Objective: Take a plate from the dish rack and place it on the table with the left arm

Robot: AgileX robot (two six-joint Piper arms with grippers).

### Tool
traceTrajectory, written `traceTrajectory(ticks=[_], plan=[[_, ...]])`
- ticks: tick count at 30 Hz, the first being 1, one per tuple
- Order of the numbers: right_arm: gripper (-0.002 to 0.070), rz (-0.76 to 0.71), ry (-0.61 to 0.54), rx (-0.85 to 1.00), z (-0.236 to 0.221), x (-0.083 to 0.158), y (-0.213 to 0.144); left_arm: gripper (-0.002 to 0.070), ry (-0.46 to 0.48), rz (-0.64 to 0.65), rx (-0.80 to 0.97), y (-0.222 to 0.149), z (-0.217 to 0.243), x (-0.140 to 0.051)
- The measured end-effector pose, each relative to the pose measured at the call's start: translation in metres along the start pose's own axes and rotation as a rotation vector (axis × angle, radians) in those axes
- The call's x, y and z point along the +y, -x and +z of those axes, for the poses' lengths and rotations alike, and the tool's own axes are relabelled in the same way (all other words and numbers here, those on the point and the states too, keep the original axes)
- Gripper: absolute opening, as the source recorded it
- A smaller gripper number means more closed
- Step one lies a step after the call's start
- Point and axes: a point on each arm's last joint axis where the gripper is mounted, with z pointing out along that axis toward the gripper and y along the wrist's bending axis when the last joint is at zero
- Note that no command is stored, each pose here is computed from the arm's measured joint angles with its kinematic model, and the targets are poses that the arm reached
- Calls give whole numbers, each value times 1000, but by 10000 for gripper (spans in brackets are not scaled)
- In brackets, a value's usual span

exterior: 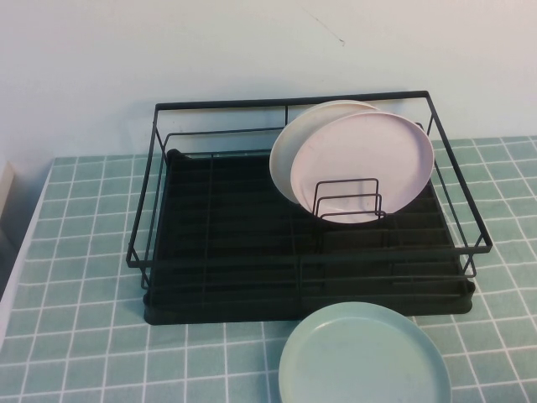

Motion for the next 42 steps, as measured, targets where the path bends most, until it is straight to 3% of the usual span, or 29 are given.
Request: traceTrajectory(ticks=[6,9,13,20,26,31,34,38,42], plan=[[-1,0,0,0,0,0,0,-3,158,25,543,-12,54,5],[-1,0,0,0,0,0,0,-3,89,89,790,-24,82,-1],[-1,0,0,0,0,0,0,-3,-137,116,1009,-47,128,-14],[-1,0,0,0,0,0,0,-3,-278,-64,991,-88,185,-21],[-1,0,0,0,0,0,0,-3,-431,-67,1009,-136,213,-20],[-1,0,0,0,0,0,0,6,-462,-58,1052,-171,236,-15],[-1,0,0,0,0,0,0,65,-509,-8,1061,-187,252,-23],[-1,0,0,0,0,0,0,200,-584,125,1083,-209,271,-39],[-1,0,0,0,0,0,0,288,-603,194,1128,-238,288,-49]])
